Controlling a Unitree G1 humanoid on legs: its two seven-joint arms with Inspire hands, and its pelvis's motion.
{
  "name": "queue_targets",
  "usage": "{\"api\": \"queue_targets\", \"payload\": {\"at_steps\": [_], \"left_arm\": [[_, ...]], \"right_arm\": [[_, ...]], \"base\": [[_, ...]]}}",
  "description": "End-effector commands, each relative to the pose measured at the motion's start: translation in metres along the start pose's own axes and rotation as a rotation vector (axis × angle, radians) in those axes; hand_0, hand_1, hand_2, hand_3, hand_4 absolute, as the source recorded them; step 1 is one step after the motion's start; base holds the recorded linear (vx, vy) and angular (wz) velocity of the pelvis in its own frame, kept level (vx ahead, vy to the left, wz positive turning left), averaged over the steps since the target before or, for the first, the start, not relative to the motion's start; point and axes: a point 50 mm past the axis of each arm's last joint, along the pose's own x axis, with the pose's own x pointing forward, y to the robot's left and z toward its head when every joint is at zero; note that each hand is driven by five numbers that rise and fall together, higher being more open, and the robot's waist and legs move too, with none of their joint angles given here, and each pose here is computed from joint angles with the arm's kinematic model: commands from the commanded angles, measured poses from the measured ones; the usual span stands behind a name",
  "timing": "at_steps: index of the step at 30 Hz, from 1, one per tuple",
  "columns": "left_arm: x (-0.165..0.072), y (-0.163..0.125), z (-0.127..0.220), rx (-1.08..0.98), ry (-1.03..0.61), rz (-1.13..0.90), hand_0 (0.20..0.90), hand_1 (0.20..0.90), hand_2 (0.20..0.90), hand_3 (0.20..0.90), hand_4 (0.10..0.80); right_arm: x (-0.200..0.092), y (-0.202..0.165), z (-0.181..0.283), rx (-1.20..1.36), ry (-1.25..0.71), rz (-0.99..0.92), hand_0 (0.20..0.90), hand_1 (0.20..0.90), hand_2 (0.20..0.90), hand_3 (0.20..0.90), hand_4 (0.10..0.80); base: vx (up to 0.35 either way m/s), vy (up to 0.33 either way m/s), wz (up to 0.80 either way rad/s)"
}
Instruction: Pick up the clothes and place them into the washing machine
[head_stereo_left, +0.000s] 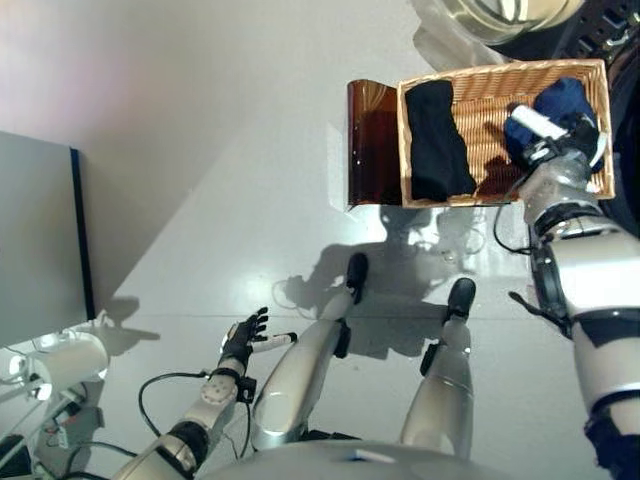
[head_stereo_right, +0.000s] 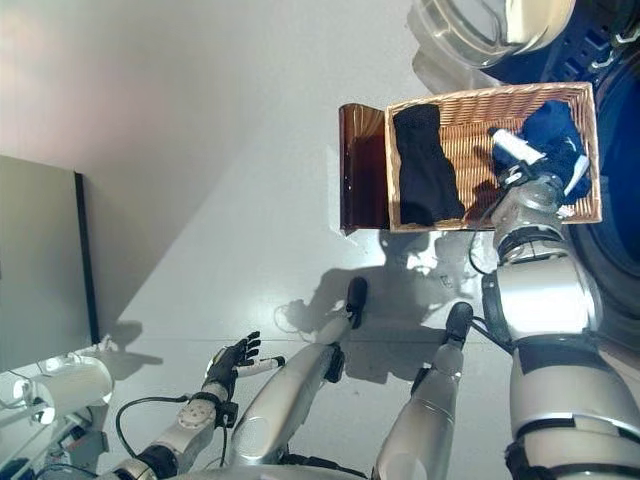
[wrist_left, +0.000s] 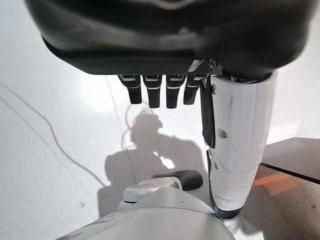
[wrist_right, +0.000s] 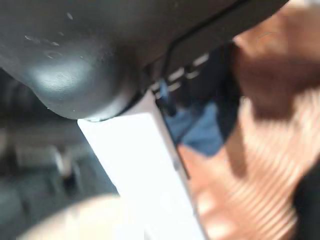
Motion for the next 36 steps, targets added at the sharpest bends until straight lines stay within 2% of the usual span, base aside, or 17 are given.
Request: {"api": "queue_targets", "payload": {"at_steps": [1,2,5,8,15,28,36], "left_arm": [[-0.006,0.033,-0.009,0.063,0.014,0.099,0.9,0.9,0.9,0.9,0.8],[-0.005,0.031,-0.007,0.061,0.003,0.105,0.9,0.9,0.9,0.9,0.8],[-0.006,0.026,-0.005,0.065,-0.017,0.102,0.9,0.9,0.9,0.9,0.8],[-0.004,0.024,-0.001,0.045,-0.032,0.109,0.9,0.9,0.9,0.9,0.8],[-0.002,0.019,0.007,0.013,-0.06,0.127,0.9,0.9,0.9,0.9,0.8],[0.001,0.008,0.02,-0.019,-0.103,0.101,0.9,0.9,0.9,0.9,0.8],[0.004,0.007,0.029,-0.049,-0.127,0.112,0.9,0.9,0.9,0.9,0.8]], "right_arm": [[0.005,-0.026,0.053,-0.208,-0.219,-0.128,0.9,0.9,0.9,0.9,0.8],[0.005,-0.03,0.052,-0.384,-0.245,-0.174,0.9,0.9,0.9,0.9,0.8],[0.007,-0.043,0.053,-0.63,-0.296,-0.275,0.9,0.9,0.9,0.9,0.8],[0.009,-0.063,0.058,-0.705,-0.289,-0.351,0.9,0.9,0.9,0.9,0.8],[0.009,-0.1,0.071,-0.707,-0.306,-0.529,0.9,0.9,0.9,0.9,0.8],[0.011,-0.124,0.066,-0.736,-0.238,-0.558,0.9,0.9,0.9,0.9,0.8],[0.009,-0.126,0.082,-0.745,-0.255,-0.554,0.9,0.9,0.9,0.9,0.8]], "base": [[-0.005,0.018,0.09],[-0.002,0.018,0.04],[0.012,0.034,0.08],[0.022,0.042,0.07],[0.02,0.029,0.02],[0.004,0.002,-0.01],[0.057,0.005,0.03]]}}
